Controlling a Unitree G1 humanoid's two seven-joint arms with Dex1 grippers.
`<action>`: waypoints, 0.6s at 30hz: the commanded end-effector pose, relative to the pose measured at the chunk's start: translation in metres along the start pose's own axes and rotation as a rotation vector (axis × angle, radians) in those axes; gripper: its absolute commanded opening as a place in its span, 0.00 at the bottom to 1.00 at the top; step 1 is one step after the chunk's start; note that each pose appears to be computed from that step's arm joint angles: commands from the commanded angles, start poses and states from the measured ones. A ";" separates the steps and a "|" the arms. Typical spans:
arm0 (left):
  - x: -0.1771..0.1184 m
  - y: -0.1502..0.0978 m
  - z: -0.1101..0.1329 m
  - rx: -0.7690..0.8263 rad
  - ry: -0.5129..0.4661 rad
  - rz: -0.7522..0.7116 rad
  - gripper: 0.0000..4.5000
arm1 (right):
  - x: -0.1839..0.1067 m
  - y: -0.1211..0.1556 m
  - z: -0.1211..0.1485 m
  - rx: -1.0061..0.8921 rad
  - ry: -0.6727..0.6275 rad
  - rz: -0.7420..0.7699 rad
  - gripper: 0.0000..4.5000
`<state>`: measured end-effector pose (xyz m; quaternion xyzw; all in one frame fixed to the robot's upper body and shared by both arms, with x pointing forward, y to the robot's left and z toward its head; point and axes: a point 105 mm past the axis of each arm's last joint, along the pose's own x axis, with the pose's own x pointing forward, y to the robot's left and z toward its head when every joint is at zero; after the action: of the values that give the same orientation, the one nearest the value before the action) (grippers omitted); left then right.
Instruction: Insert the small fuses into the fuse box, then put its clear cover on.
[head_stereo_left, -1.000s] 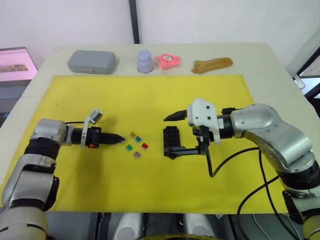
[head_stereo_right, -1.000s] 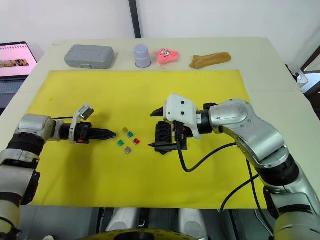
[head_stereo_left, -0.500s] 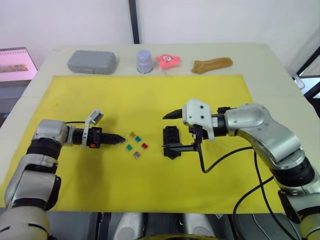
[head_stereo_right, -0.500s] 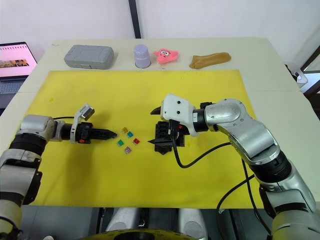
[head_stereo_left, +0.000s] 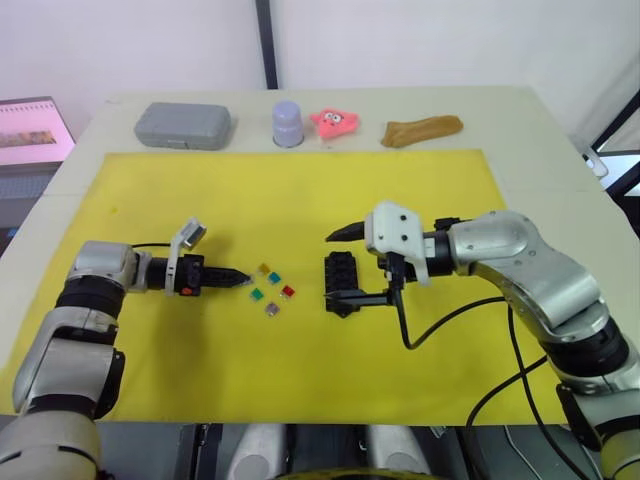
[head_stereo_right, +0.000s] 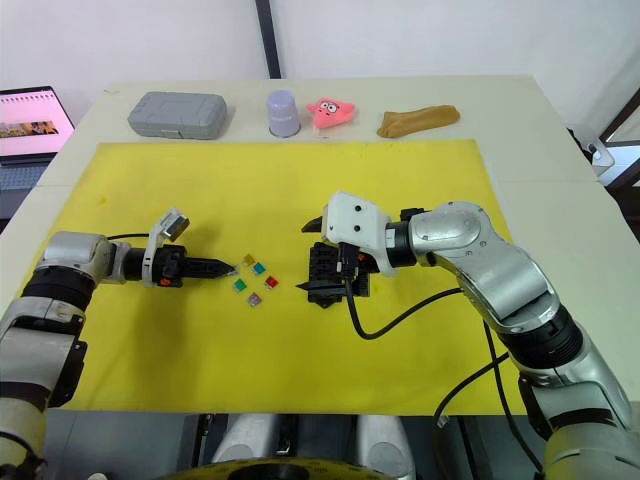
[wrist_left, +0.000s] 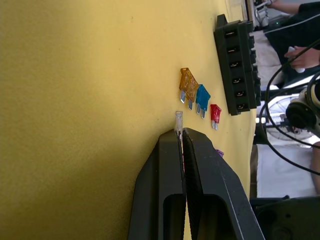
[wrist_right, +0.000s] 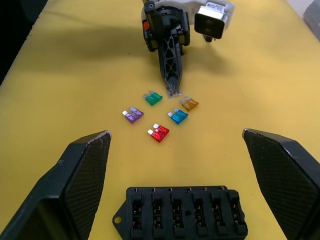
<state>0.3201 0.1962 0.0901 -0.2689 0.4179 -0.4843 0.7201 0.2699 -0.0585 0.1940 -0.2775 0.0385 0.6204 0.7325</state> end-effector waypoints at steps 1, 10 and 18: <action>-0.012 0.013 -0.008 -0.017 -0.009 0.083 0.01 | -0.003 0.000 0.012 -0.045 -0.032 -0.016 1.00; -0.037 -0.039 0.033 0.284 -0.273 -0.050 0.01 | -0.008 -0.004 0.012 0.073 -0.064 -0.060 1.00; -0.029 -0.149 0.060 0.592 -0.416 -0.271 0.01 | -0.036 -0.019 0.035 0.391 -0.213 -0.120 1.00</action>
<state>0.3049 0.1753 0.2253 -0.2139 0.1005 -0.5856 0.7754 0.2746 -0.0756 0.2241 -0.0831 0.0897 0.5783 0.8066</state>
